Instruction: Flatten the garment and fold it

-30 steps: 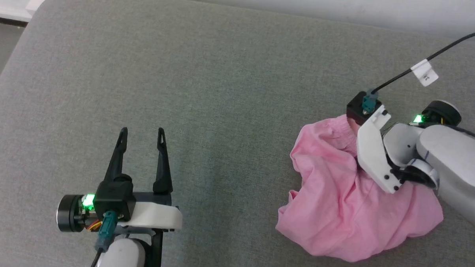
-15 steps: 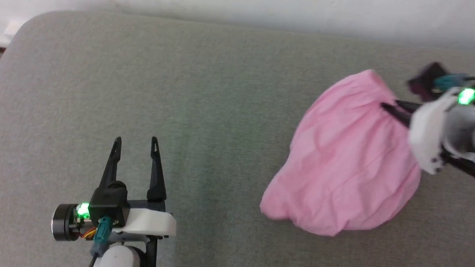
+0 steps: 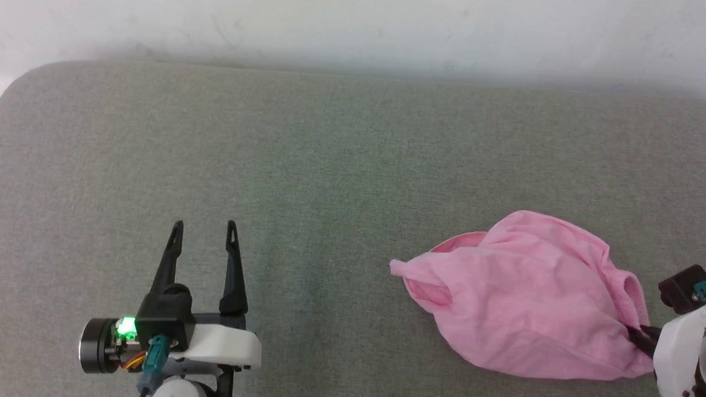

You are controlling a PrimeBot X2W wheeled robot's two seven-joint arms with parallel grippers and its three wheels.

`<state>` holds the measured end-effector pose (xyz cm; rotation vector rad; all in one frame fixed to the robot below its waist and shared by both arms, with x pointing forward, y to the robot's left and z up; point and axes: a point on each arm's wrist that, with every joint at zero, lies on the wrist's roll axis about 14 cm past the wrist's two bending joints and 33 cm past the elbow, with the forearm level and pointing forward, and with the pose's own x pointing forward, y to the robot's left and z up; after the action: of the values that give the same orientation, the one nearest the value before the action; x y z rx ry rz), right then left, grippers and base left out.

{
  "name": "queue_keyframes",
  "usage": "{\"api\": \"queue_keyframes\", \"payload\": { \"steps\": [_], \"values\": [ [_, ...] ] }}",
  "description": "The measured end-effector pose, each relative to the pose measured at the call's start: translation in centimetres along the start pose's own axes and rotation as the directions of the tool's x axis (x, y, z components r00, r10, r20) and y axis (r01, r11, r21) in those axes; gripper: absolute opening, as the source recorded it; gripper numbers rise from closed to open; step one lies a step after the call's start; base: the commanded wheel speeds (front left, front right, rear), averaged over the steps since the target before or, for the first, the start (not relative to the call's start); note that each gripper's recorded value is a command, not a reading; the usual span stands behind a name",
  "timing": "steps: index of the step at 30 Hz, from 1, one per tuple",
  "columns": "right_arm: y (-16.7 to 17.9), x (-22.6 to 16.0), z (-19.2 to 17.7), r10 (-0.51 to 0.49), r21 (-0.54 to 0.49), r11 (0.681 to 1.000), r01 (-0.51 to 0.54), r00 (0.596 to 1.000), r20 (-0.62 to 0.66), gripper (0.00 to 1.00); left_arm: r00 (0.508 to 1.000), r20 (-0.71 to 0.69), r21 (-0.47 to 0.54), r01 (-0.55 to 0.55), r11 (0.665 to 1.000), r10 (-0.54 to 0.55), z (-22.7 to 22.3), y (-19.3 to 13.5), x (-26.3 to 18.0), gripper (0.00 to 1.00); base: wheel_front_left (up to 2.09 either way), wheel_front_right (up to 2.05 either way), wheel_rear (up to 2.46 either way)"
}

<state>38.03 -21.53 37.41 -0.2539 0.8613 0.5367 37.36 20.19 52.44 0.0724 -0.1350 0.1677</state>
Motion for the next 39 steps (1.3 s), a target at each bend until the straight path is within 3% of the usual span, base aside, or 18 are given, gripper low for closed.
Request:
{"api": "queue_keyframes", "payload": {
  "steps": [3,4,5,8,11,15,19,24,29,34,36,39],
  "values": [
    [0.3,-0.3,-0.2,-0.007,0.054,0.999,0.005,0.999,0.045,0.0,1.0,0.005,-0.002,0.011,1.0,-0.011,0.2,-0.2,-0.1,1.0,0.0,0.0,0.0],
    [0.2,-0.5,0.0,-0.016,0.06,0.998,0.012,0.997,0.069,0.58,1.0,0.009,-0.001,0.02,1.0,-0.02,0.3,-0.4,0.0,1.0,0.0,0.0,0.0],
    [0.1,-0.7,0.2,-0.027,0.06,0.998,0.021,0.995,0.1,1.0,1.0,0.013,0.003,0.028,1.0,-0.028,0.4,-0.5,0.0,1.0,0.0,0.0,0.0],
    [-1.1,-1.7,2.1,-0.077,0.045,0.997,0.069,0.972,0.224,1.0,0.998,0.032,0.028,0.058,0.998,-0.059,0.9,-0.7,0.4,1.0,0.0,0.0,0.0],
    [-3.0,-3.6,5.2,-0.141,0.028,0.99,0.141,0.914,0.379,1.0,0.99,0.081,0.056,0.108,0.993,-0.113,2.3,-1.1,1.8,1.0,0.0,0.0,0.0],
    [-4.8,-6.2,9.0,-0.212,0.037,0.973,0.23,0.811,0.546,1.0,0.965,0.124,0.098,0.218,0.971,-0.229,3.9,-2.6,4.0,1.0,0.0,0.0,0.0],
    [-4.2,-7.7,11.5,-0.245,0.077,0.962,0.261,0.707,0.663,1.0,0.924,0.065,0.137,0.367,0.92,-0.378,3.1,-4.8,5.7,1.0,0.0,0.0,0.0],
    [-2.0,-10.1,13.8,-0.291,0.136,0.942,0.306,0.544,0.787,1.0,0.864,-0.033,0.164,0.5,0.85,-0.502,3.3,-8.5,7.9,1.0,0.0,0.0,0.0],
    [0.6,-12.6,15.1,-0.342,0.22,0.92,0.324,0.394,0.853,1.0,0.745,-0.192,0.102,0.663,0.742,-0.639,1.6,-13.8,7.4,1.0,0.0,0.0,0.0],
    [1.8,-14.8,16.4,-0.374,0.266,0.898,0.349,0.288,0.882,1.0,0.603,-0.357,0.099,0.784,0.612,-0.713,-0.1,-16.7,6.7,1.0,0.0,0.0,0.0],
    [2.2,-14.9,16.4,-0.38,0.273,0.895,0.352,0.283,0.881,1.0,0.536,-0.431,0.09,0.826,0.556,-0.726,-1.1,-17.8,6.0,1.0,0.0,0.0,0.0],
    [2.5,-14.2,15.5,-0.388,0.269,0.893,0.361,0.312,0.867,1.0,0.402,-0.573,0.043,0.885,0.464,-0.714,-3.7,-18.9,3.8,1.0,0.0,0.0,0.0]
  ]
}}
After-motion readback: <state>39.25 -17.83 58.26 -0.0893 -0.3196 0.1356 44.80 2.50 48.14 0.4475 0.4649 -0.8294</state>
